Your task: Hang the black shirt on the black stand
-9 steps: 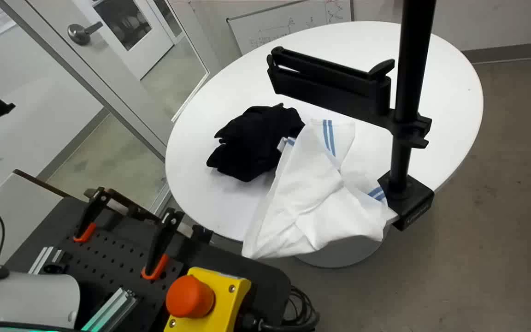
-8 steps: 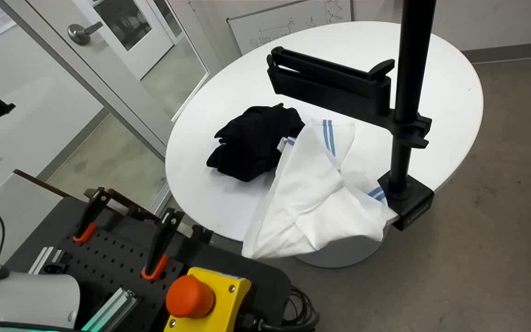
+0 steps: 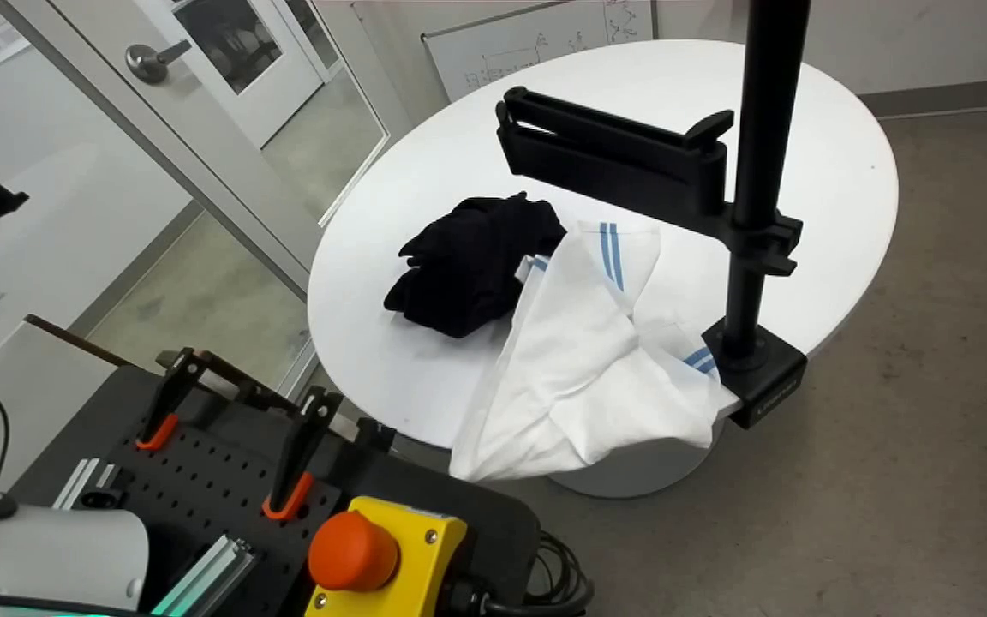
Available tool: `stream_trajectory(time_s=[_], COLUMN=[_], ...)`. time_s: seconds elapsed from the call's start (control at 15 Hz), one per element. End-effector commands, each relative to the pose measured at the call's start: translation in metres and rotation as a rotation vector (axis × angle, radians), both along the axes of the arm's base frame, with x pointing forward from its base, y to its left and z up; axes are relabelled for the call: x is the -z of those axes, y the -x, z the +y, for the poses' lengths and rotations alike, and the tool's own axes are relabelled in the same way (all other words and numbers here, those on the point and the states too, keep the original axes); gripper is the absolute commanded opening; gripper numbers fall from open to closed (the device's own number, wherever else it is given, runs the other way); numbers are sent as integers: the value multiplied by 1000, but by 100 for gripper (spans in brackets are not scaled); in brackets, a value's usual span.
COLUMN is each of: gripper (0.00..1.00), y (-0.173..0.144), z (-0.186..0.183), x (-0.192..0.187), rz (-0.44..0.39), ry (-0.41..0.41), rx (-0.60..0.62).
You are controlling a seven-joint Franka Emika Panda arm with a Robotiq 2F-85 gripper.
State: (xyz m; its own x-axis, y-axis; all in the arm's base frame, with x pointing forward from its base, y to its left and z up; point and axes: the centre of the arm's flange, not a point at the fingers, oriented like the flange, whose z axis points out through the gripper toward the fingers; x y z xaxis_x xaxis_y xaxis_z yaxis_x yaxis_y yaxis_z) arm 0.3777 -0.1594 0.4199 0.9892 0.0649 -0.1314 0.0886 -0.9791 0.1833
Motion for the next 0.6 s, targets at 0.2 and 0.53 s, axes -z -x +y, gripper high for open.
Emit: stream_trajectory(time_s=[0.2, 0.53], gripper=[100, 100], y=[-49, -64], z=[28, 55], x=[88, 160], rz=[96, 266], ry=[-81, -109], rx=[-201, -353])
